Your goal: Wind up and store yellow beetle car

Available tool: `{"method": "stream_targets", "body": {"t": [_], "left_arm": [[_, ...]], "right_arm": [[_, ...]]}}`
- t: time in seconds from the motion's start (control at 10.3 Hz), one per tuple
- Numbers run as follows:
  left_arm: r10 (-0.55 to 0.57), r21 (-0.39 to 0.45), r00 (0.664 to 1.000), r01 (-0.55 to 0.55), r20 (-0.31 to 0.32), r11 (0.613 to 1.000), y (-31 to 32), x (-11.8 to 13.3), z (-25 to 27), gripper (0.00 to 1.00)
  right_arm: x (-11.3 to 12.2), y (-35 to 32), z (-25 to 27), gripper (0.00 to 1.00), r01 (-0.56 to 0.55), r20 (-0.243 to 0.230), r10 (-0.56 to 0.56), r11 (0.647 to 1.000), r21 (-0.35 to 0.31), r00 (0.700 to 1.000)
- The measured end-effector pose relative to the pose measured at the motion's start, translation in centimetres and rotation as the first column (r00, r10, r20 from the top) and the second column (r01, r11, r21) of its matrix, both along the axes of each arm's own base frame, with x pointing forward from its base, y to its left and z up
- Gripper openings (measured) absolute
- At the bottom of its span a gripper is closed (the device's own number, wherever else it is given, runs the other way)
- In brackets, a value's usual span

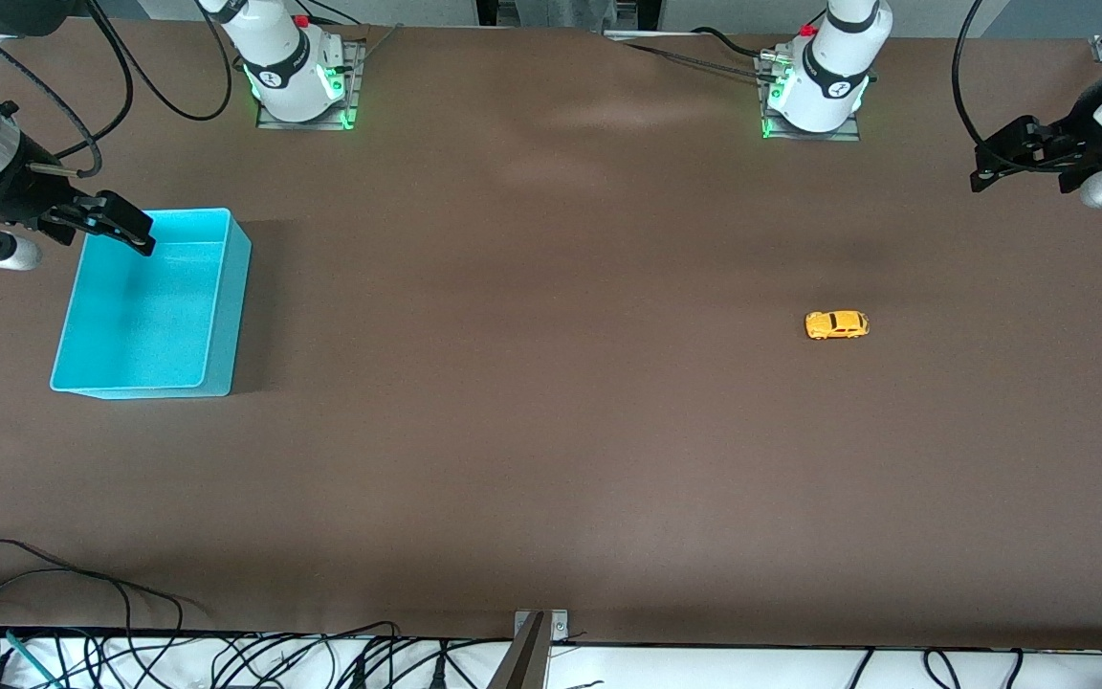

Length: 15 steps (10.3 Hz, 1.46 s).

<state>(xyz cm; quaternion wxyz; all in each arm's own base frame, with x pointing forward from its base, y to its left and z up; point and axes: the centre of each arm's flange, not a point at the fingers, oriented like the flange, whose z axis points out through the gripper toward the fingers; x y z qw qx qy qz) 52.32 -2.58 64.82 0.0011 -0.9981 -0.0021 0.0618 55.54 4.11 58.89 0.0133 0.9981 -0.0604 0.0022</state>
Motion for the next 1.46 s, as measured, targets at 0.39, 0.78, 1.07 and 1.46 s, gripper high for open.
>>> {"method": "stream_targets", "body": {"t": [0.39,0.78,1.07,1.46], "left_arm": [[0.001,0.0,1.0,-0.001,0.001,1.0,0.04,-0.03,0.06,1.0],[0.007,0.0,1.0,-0.007,0.001,1.0,0.39,-0.01,0.06,1.0],[0.011,0.0,1.0,-0.011,0.001,1.0,0.57,-0.01,0.06,1.0],[0.009,0.0,1.0,-0.009,0.001,1.0,0.5,-0.01,0.06,1.0]], "right_arm": [[-0.05,-0.41,-0.05,1.0,0.007,-0.007,-0.007,1.0,-0.001,1.0],[-0.21,-0.66,-0.21,1.0,0.011,-0.024,-0.011,1.0,-0.004,1.0],[-0.24,-0.66,-0.57,1.0,0.011,-0.042,-0.012,1.0,-0.005,0.999],[-0.07,-0.5,-0.91,1.0,0.009,-0.046,-0.009,1.0,-0.005,0.999]]}}
